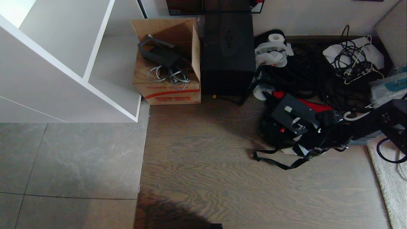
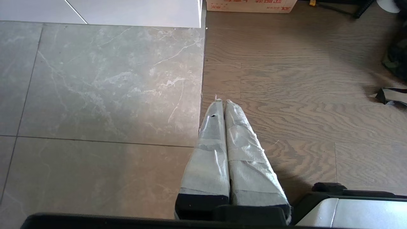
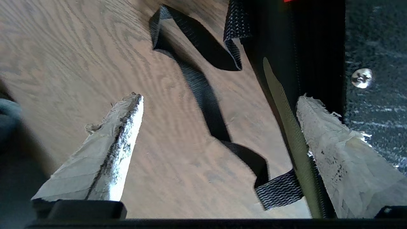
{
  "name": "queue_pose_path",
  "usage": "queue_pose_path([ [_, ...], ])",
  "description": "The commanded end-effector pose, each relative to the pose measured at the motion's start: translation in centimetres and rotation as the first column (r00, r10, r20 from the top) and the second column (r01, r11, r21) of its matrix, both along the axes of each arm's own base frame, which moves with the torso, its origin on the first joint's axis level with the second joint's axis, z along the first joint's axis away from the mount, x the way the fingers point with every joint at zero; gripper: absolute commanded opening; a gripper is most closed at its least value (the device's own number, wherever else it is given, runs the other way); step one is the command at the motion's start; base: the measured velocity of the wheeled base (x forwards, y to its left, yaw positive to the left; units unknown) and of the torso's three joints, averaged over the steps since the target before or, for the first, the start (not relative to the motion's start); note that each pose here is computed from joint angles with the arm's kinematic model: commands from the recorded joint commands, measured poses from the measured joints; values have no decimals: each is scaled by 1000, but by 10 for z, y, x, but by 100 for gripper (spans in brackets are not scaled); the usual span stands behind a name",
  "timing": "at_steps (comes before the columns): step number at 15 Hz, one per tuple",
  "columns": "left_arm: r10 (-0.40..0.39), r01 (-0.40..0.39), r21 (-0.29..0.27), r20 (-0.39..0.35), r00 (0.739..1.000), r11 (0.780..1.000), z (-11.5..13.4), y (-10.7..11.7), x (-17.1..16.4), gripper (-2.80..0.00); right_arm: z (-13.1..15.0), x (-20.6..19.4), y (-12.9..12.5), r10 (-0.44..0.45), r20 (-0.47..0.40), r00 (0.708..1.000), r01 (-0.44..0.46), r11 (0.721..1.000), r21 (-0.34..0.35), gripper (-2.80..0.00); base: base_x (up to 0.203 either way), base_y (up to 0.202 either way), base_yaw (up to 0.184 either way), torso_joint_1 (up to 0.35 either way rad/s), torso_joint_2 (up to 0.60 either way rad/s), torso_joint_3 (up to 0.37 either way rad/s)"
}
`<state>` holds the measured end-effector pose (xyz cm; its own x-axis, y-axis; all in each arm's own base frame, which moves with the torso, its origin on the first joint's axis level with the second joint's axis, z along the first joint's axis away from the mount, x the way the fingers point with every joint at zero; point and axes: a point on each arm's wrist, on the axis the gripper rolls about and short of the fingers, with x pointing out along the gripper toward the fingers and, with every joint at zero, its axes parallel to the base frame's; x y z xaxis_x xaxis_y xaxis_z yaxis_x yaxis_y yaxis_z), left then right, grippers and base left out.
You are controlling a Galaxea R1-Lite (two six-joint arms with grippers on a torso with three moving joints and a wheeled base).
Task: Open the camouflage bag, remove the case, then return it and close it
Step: Close the top of the storage box
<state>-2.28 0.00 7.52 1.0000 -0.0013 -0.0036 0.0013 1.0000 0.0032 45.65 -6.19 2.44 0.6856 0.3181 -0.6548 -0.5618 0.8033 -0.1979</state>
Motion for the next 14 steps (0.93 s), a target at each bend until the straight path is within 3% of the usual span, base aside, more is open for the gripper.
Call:
queue_pose_path([
  [1,1,-1,0,1,1000,1000,0,0,0,-280,-10,4,-1,21,8,1000,-21,999,-25,0,0,0,0,0,0,0],
  [9,0,0,0,1,1000,1000,0,0,0,-280,-17,6,-1,34,14,999,-33,999,-34,0,0,0,0,0,0,0],
  [14,0,0,0,1,1000,1000,0,0,0,-280,-29,-1,5,73,-51,996,-75,996,-51,0,0,0,0,0,0,0],
])
